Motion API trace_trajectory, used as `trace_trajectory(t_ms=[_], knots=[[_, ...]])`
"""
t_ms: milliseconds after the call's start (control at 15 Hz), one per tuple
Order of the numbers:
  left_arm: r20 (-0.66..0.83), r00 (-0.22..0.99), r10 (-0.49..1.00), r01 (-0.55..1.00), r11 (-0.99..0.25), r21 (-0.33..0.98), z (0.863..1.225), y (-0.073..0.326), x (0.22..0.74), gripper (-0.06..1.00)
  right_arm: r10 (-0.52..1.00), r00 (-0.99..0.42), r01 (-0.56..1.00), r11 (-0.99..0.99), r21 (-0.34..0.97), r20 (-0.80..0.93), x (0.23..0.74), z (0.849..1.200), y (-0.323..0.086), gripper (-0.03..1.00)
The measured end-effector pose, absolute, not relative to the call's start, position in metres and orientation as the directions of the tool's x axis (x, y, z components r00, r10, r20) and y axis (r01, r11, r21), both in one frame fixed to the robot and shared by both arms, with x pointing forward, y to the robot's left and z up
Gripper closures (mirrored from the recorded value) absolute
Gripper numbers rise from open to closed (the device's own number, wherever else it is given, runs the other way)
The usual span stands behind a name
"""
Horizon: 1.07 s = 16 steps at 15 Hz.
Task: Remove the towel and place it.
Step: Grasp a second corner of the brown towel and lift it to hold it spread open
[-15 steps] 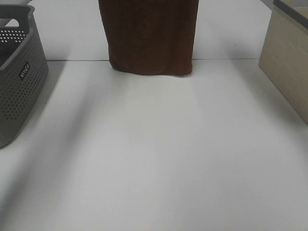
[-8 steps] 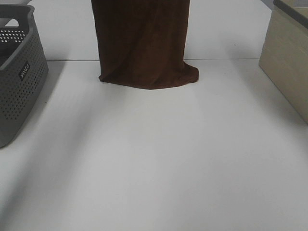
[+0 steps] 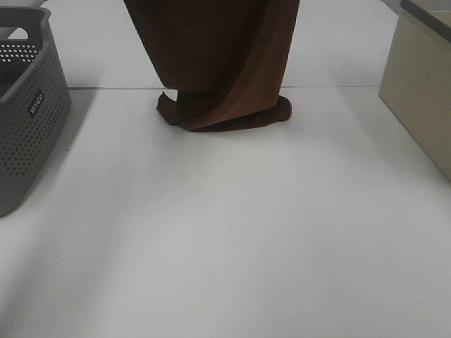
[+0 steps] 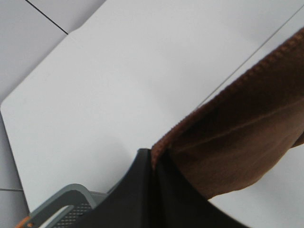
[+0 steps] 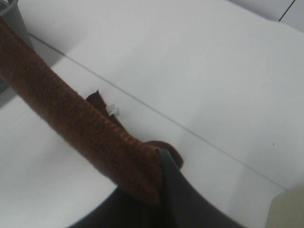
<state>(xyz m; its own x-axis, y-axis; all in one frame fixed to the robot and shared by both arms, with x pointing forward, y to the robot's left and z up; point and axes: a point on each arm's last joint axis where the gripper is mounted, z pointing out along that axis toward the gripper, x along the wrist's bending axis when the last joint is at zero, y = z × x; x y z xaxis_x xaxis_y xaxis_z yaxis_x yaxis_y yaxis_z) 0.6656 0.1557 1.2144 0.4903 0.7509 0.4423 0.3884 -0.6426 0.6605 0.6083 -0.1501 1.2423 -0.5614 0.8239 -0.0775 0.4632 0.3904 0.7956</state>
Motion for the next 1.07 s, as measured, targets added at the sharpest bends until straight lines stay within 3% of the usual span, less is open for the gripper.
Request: trace_trajectory(t_ms=[267, 600, 1067], knots=[[0.242, 0.445, 0.862, 0.486, -0.460, 0.743, 1.231, 0.158, 0.639, 0.94, 0.852, -0.523, 0.512, 0.340, 0.788, -0.028, 0.585, 1.258, -0.159, 0.96], [0.194, 0.486, 0.852, 0.565, -0.475, 0.674, 1.229, 0.176, 0.578, 0.94, 0.847, -0.527, 0.603, 0.320, 0.731, 0.064, 0.544, 1.245, -0.169, 0.96], [0.126, 0.599, 0.791, 0.597, -0.545, 0.588, 1.197, 0.194, 0.498, 0.94, 0.820, -0.546, 0.684, 0.320, 0.656, 0.169, 0.471, 1.217, -0.185, 0.96]])
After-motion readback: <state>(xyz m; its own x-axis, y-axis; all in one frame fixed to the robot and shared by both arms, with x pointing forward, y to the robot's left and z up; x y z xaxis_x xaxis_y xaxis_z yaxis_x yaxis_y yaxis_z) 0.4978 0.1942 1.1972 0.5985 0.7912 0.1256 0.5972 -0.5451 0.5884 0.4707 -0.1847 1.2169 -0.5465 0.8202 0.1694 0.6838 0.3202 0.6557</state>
